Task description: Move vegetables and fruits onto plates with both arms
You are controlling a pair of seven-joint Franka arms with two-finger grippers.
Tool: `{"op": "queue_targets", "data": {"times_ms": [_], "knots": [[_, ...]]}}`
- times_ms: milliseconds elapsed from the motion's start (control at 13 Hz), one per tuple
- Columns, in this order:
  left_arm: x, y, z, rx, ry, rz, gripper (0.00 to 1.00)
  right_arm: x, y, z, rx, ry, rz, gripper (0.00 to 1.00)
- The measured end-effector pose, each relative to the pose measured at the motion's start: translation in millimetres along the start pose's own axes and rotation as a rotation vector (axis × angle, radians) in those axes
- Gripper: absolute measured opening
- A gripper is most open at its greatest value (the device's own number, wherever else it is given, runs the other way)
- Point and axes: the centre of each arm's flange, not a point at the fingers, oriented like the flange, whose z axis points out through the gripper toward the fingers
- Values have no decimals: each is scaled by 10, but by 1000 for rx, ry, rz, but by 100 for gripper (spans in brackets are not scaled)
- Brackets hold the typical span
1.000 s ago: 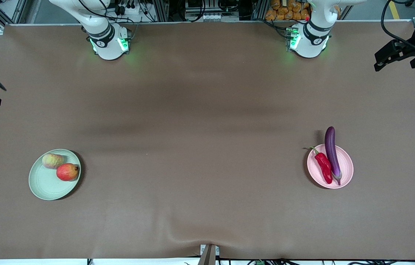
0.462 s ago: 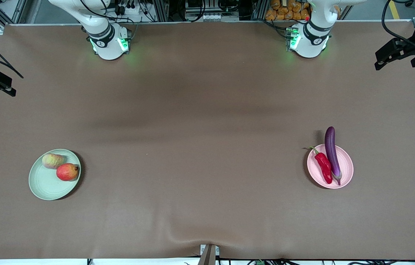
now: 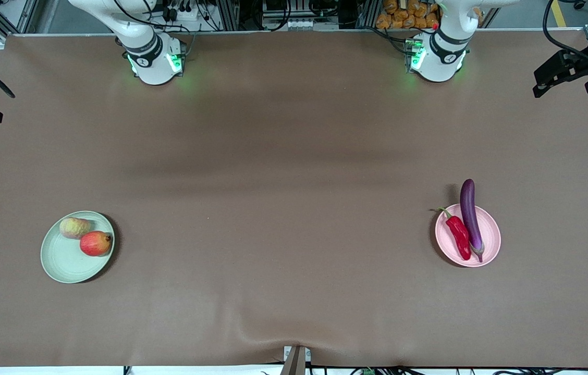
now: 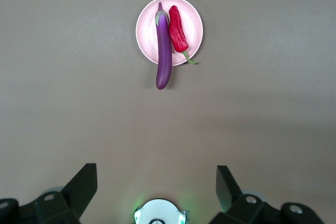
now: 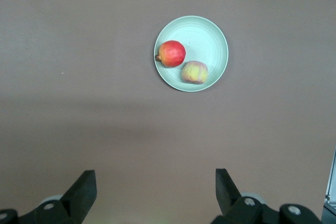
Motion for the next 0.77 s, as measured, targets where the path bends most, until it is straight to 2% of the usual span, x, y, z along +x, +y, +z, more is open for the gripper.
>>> {"op": "queue_targets", "data": {"times_ms": [769], "knots": [[-9, 75, -10, -9, 1, 14, 100, -14, 17, 125, 64, -26, 18, 100]]}}
